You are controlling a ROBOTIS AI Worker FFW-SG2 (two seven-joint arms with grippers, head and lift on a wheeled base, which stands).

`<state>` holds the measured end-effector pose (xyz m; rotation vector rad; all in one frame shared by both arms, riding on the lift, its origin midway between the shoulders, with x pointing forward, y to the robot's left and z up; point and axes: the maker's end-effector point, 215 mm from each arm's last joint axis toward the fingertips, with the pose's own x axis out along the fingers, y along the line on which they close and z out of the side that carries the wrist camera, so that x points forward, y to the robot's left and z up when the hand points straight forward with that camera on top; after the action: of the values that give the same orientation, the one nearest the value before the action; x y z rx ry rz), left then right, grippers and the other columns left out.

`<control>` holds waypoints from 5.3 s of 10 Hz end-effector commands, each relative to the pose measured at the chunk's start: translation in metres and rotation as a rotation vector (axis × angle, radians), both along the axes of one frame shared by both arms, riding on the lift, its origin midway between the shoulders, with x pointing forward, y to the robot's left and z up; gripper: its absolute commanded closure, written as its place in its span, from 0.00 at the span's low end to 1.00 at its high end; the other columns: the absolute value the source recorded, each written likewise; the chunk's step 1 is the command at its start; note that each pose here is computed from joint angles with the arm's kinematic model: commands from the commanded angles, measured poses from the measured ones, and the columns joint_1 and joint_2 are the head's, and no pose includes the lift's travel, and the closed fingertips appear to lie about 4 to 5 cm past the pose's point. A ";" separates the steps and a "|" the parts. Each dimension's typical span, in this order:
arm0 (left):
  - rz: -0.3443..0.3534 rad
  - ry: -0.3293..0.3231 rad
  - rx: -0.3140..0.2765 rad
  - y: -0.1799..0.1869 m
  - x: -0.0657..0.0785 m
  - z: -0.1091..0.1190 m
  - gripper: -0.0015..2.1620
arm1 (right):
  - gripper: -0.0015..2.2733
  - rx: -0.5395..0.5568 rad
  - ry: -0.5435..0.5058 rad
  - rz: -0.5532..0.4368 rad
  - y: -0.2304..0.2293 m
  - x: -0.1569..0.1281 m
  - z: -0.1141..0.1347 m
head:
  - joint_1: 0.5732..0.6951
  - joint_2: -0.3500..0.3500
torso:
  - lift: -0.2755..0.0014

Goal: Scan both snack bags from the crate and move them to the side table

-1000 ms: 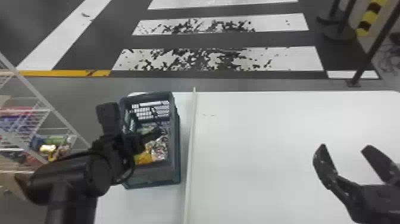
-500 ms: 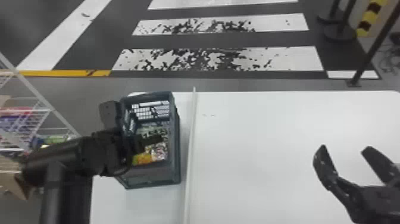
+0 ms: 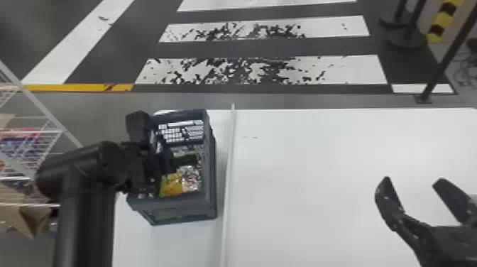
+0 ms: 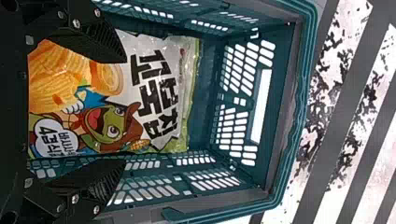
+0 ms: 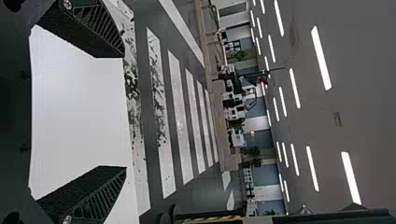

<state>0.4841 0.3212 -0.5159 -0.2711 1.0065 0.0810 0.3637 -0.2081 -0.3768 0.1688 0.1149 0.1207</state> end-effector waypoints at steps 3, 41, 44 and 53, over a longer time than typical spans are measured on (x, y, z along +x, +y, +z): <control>-0.002 0.087 -0.012 0.002 -0.004 -0.014 0.12 | 0.03 0.013 0.003 0.003 0.002 -0.001 -0.001 | 1.00 0.71 | 0.89; -0.014 -0.013 0.157 0.011 0.002 0.017 0.85 | 0.04 0.035 -0.014 0.030 -0.003 -0.012 0.001 | 1.00 0.73 | 0.89; -0.003 -0.036 0.200 0.012 -0.014 0.034 0.85 | 0.04 0.041 -0.024 0.030 -0.003 -0.012 0.004 | 1.00 0.74 | 0.89; 0.020 -0.205 0.280 0.014 -0.024 0.109 0.85 | 0.04 0.043 -0.062 0.012 -0.012 -0.018 0.023 | 1.00 0.74 | 0.89</control>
<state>0.4614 0.3356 -0.4116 -0.0358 0.7889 0.2072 0.3466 -0.2174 -0.3559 0.2048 0.0565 0.1462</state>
